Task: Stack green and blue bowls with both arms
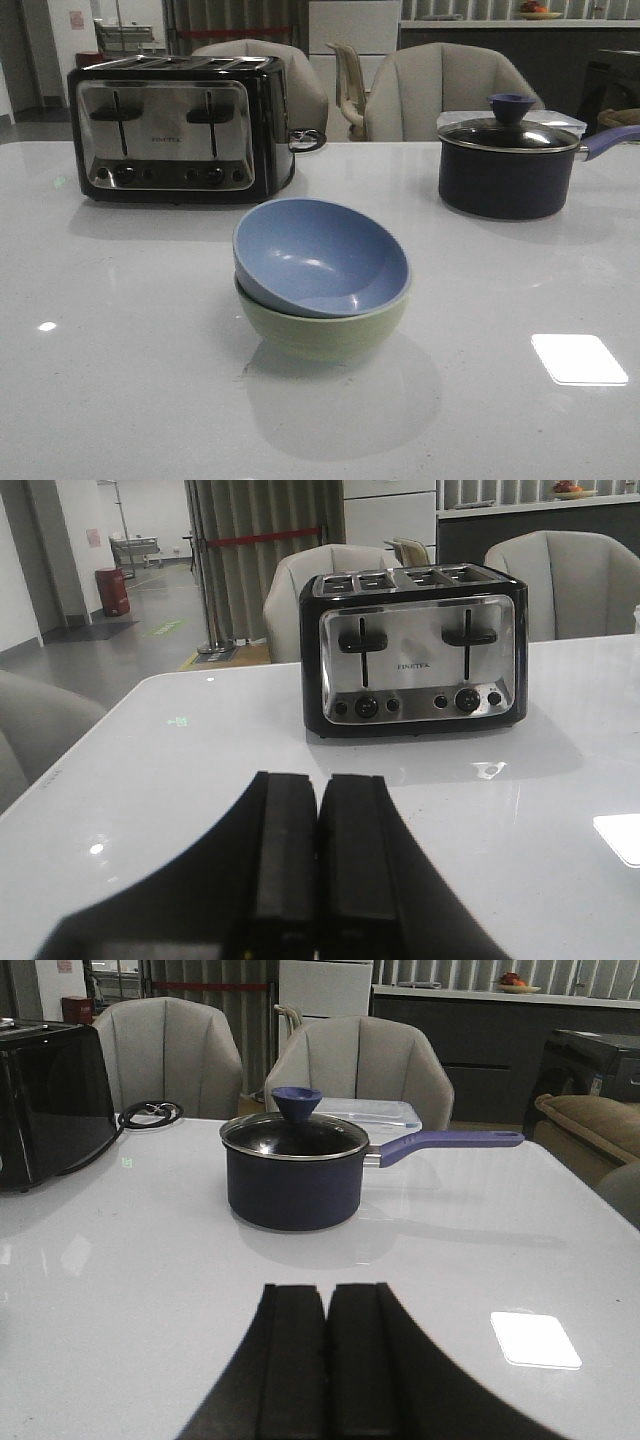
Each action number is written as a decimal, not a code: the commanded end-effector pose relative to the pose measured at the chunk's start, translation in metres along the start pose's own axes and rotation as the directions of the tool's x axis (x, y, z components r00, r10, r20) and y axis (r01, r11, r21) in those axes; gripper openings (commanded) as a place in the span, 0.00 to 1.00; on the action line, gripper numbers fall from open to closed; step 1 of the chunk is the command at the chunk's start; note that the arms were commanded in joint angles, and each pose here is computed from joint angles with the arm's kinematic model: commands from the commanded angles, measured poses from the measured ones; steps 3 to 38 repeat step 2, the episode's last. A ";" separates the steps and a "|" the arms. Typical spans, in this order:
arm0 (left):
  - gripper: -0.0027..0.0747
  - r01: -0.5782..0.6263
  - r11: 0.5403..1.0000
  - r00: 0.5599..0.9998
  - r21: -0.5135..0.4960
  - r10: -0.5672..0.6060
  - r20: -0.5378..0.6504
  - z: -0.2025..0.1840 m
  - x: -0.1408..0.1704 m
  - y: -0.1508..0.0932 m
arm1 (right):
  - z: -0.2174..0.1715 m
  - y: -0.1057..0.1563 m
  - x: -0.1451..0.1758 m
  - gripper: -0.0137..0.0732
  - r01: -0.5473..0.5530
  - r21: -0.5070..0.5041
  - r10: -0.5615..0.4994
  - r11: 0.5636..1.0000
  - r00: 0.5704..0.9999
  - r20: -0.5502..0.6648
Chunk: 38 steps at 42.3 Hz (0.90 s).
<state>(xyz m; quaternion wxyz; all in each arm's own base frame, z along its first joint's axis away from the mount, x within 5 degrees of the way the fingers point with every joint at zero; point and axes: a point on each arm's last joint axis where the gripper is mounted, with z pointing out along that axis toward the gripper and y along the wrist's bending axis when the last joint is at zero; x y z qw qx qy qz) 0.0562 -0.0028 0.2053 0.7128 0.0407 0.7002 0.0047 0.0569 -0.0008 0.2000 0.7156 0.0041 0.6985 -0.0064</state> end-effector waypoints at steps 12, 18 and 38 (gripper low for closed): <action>0.16 0.010 1.000 0.995 0.005 -0.010 0.099 -0.002 -0.007 0.000 | -0.002 0.000 -0.012 0.21 0.006 0.003 -0.006 1.000 0.993 0.122; 0.16 0.010 1.000 0.995 0.005 -0.010 0.099 -0.002 -0.007 0.000 | -0.002 0.000 -0.012 0.21 0.006 0.003 -0.006 1.000 0.993 0.122; 0.16 0.010 1.000 0.995 0.005 -0.010 0.099 -0.002 -0.007 0.000 | -0.002 0.000 -0.012 0.21 0.006 0.003 -0.006 1.000 0.993 0.122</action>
